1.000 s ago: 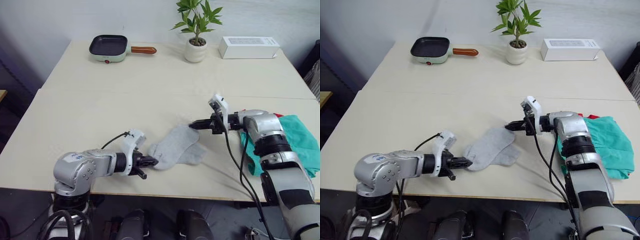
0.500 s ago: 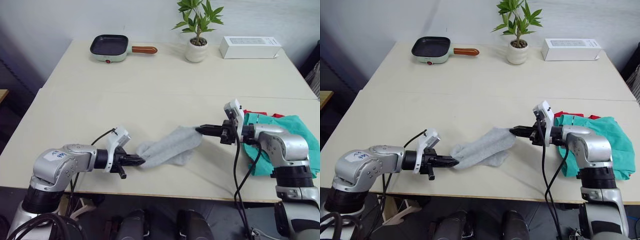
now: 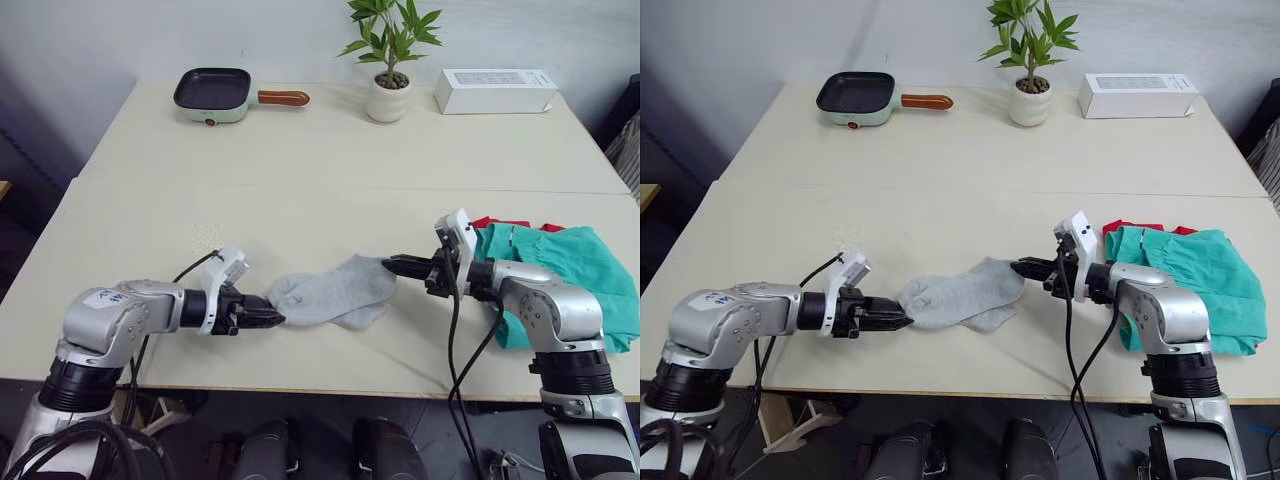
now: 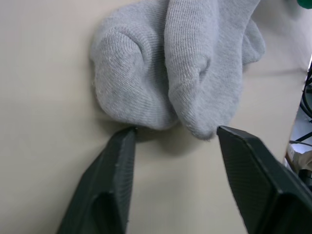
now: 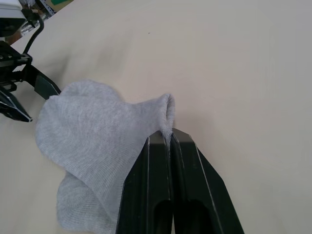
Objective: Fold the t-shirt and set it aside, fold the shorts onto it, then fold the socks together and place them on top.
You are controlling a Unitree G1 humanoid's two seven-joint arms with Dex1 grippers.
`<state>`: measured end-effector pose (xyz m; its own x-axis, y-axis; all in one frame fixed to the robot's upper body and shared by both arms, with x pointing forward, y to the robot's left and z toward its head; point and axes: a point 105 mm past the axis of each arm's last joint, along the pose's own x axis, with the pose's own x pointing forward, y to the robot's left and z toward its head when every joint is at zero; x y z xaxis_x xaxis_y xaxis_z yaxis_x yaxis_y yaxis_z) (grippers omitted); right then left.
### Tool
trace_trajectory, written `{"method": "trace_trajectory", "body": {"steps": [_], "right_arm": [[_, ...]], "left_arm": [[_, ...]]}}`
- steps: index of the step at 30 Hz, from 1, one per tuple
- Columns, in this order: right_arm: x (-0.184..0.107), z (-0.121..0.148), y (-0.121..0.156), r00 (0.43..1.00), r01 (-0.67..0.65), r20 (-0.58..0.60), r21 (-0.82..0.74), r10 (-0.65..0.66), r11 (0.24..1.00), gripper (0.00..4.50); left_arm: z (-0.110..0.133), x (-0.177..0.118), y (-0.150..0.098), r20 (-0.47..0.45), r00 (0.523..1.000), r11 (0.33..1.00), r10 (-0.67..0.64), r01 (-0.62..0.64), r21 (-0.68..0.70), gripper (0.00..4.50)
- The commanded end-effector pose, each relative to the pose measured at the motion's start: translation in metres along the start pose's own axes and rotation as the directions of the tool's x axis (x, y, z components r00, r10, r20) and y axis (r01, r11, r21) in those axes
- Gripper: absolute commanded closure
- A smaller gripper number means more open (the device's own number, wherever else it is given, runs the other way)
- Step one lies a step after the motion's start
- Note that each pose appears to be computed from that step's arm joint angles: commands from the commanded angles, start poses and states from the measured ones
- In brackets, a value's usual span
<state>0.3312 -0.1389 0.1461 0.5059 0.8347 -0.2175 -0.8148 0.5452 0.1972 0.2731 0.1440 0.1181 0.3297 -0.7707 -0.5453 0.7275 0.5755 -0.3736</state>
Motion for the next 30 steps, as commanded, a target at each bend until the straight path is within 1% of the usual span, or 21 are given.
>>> {"method": "trace_trajectory", "body": {"steps": [1,4,8,11,15,18,20,25,26,30], "right_arm": [[0.000,0.008,0.005,0.999,-0.019,0.026,-0.036,0.020,0.999,4.50],[0.001,0.007,0.005,1.000,-0.023,0.018,-0.039,0.023,0.999,4.50],[0.003,0.008,0.006,0.999,-0.029,0.015,-0.044,0.029,0.999,4.50],[0.003,0.008,0.007,0.999,-0.030,0.014,-0.046,0.031,0.998,4.50],[0.003,0.007,0.007,0.999,-0.031,0.012,-0.043,0.031,0.999,4.50],[0.002,0.005,0.008,0.999,-0.032,0.008,-0.040,0.033,0.999,4.50],[0.002,0.005,0.008,0.999,-0.032,0.007,-0.038,0.033,0.999,4.50],[0.000,0.003,0.008,0.999,-0.032,0.004,-0.032,0.032,0.999,4.50],[-0.001,0.003,0.008,0.999,-0.032,0.003,-0.032,0.032,0.999,4.50],[-0.004,0.006,0.010,0.999,-0.033,0.017,-0.035,0.034,0.999,4.50]], "left_arm": [[-0.002,-0.002,-0.014,0.001,1.000,1.000,-0.012,0.012,-0.018,1.41],[0.002,0.007,-0.020,0.038,0.999,0.998,-0.017,0.019,-0.055,1.41],[0.008,0.017,-0.019,0.067,0.998,0.995,0.022,-0.015,-0.101,1.41],[0.009,0.020,-0.021,0.065,0.998,0.992,0.014,-0.006,-0.124,1.41],[0.012,0.021,-0.019,0.092,0.995,0.990,0.034,-0.021,-0.142,1.41],[0.015,0.022,-0.019,0.098,0.995,0.989,0.035,-0.020,-0.146,1.97],[0.015,0.023,-0.020,0.095,0.995,0.989,0.031,-0.017,-0.144,2.62],[0.015,0.024,-0.020,0.088,0.996,0.990,0.027,-0.014,-0.140,4.04],[0.015,0.024,-0.021,0.088,0.996,0.990,0.027,-0.014,-0.139,4.44],[0.014,0.019,-0.020,0.087,0.996,0.990,0.012,0.000,-0.140,4.44]]}}
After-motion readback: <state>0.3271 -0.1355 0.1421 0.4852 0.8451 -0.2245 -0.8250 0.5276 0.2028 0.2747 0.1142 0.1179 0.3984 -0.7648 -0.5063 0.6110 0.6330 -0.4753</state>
